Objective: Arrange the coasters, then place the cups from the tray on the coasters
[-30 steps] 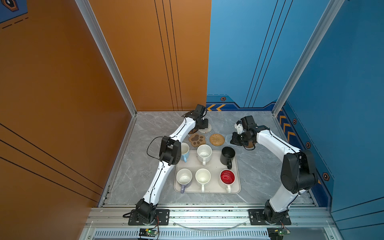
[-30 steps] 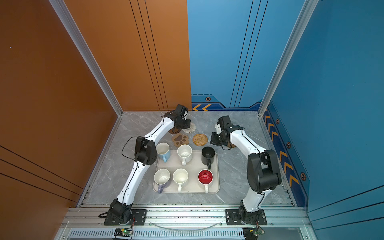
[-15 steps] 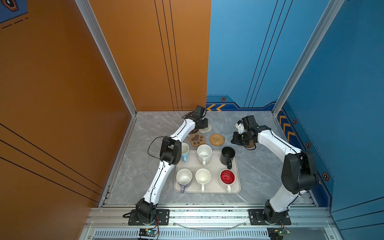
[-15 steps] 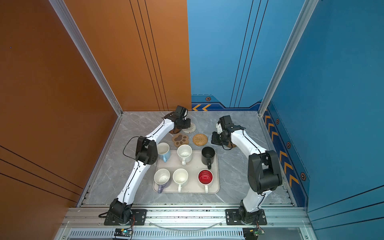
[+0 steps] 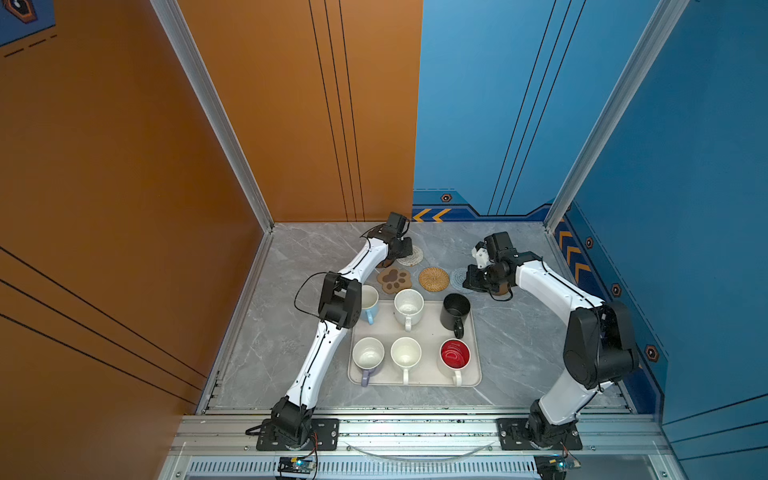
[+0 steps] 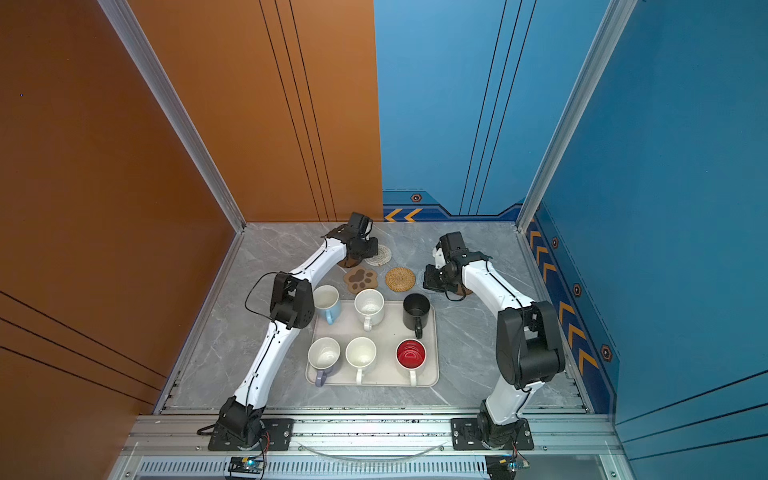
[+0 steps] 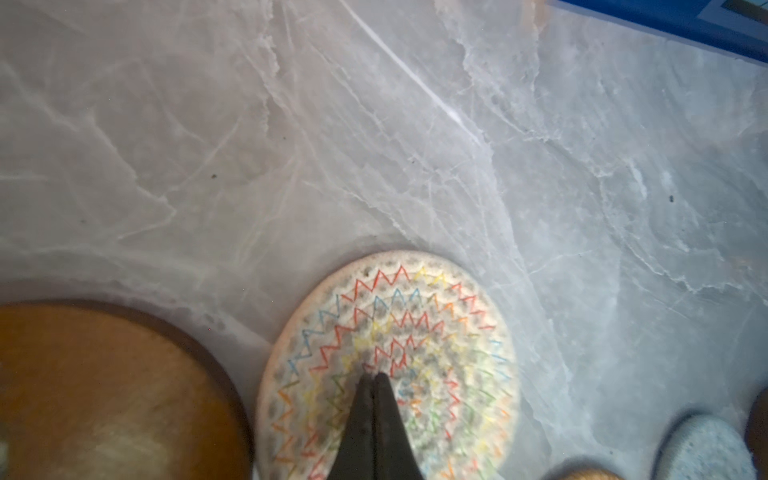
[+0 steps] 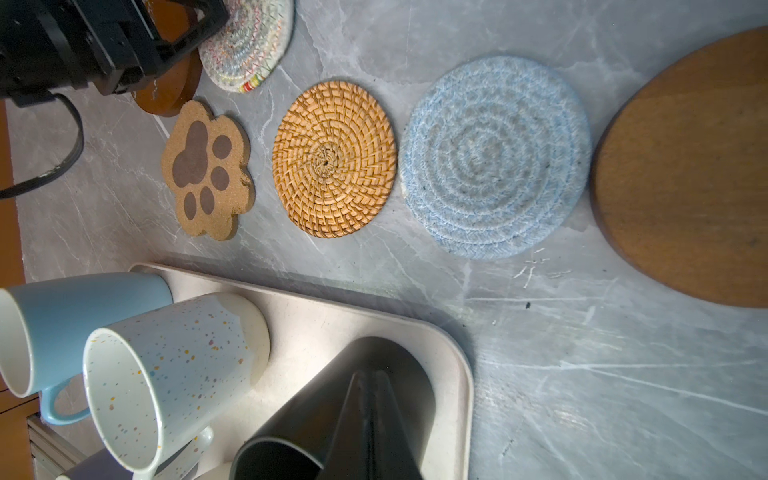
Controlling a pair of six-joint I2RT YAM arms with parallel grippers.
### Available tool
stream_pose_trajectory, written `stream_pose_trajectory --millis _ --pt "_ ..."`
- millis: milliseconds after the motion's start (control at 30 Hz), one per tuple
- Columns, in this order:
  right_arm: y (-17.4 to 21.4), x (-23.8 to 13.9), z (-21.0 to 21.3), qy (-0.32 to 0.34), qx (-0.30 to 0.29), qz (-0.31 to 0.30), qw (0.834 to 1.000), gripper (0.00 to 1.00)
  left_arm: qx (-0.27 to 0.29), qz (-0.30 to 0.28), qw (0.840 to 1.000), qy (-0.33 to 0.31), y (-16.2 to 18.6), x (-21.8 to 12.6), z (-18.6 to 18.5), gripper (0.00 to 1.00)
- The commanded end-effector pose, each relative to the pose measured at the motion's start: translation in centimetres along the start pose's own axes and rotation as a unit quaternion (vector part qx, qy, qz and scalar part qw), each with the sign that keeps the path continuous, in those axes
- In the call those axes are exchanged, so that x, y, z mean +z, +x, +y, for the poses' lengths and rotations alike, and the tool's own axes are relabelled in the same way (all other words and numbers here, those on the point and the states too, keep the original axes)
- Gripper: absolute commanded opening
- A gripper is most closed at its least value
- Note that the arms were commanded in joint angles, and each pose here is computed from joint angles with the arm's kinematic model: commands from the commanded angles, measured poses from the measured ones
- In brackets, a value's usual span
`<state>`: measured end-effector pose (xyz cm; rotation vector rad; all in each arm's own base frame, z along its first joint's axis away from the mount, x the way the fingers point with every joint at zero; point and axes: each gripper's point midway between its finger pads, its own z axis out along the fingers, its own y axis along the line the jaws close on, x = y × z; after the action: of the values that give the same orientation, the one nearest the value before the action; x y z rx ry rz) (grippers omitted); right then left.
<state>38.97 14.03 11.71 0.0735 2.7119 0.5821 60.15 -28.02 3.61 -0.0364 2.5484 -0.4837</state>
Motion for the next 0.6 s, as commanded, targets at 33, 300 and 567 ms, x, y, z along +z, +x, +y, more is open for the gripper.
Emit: stream_pose_trajectory --millis 33,300,567 --pt "-0.1 -1.4 0.3 -0.012 0.007 -0.013 1.000 0.00 -0.004 0.018 0.998 -0.063 1.4 0.2 3.1 0.00" --pt "-0.3 -1.6 0.6 -0.018 0.011 -0.016 1.000 0.00 -0.001 0.039 0.995 -0.093 2.3 -0.1 5.0 0.00" --pt "-0.3 -1.6 0.8 -0.020 0.012 -0.015 1.000 0.00 -0.010 0.043 0.991 -0.122 2.3 -1.2 7.4 0.00"
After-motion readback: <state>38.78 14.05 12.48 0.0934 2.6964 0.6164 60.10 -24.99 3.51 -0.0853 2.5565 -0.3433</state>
